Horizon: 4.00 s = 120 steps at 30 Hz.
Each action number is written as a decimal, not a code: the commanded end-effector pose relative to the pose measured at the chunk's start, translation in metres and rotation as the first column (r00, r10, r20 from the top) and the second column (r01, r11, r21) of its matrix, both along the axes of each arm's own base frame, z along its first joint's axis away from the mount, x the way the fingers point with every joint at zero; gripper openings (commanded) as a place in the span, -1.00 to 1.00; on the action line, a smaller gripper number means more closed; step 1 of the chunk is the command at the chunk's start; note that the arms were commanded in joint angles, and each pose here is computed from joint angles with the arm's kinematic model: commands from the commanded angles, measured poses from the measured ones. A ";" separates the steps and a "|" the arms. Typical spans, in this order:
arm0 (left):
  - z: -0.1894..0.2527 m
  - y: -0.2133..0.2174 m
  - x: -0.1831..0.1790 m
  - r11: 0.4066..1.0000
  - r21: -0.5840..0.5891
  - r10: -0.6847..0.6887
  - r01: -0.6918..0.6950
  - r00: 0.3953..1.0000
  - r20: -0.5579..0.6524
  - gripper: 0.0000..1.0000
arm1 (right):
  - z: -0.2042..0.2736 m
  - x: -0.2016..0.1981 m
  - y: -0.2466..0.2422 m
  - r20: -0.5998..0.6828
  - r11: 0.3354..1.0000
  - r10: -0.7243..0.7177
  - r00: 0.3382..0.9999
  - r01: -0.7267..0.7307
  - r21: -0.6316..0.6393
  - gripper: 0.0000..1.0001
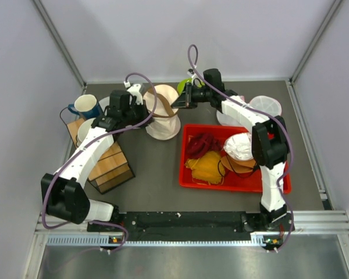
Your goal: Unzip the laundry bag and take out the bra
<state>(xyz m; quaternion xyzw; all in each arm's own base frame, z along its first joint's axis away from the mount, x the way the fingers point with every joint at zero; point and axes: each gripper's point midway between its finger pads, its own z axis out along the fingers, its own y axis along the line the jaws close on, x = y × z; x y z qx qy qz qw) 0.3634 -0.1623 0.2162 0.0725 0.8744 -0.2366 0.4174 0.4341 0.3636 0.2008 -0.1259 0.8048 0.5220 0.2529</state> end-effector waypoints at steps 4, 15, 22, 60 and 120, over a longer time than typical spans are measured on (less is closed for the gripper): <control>0.026 0.011 0.013 1.000 -0.016 0.005 -0.004 0.997 0.073 -1.00 | 0.015 0.045 -0.049 0.180 0.980 -0.165 0.970 0.183 -0.085 -1.00; -0.015 -0.012 0.009 0.991 -0.111 -0.071 0.069 0.997 -0.016 -1.00 | 0.048 0.044 -0.055 0.116 0.953 -0.299 0.947 0.302 -0.011 0.23; -0.014 -0.013 0.008 0.991 -0.114 -0.073 0.070 0.997 -0.016 -1.00 | 0.041 0.034 -0.038 0.077 0.973 -0.231 0.970 0.231 0.008 0.22; -0.002 -0.013 0.010 0.991 -0.118 -0.056 0.054 0.998 -0.007 -0.52 | 0.074 0.023 -0.003 0.111 0.984 -0.180 0.977 0.177 0.030 -1.00; 0.059 -0.018 0.066 0.943 0.020 0.332 -0.333 0.931 -0.149 -0.33 | 0.109 -0.058 0.013 0.376 0.976 -0.181 0.909 0.212 -0.043 -1.00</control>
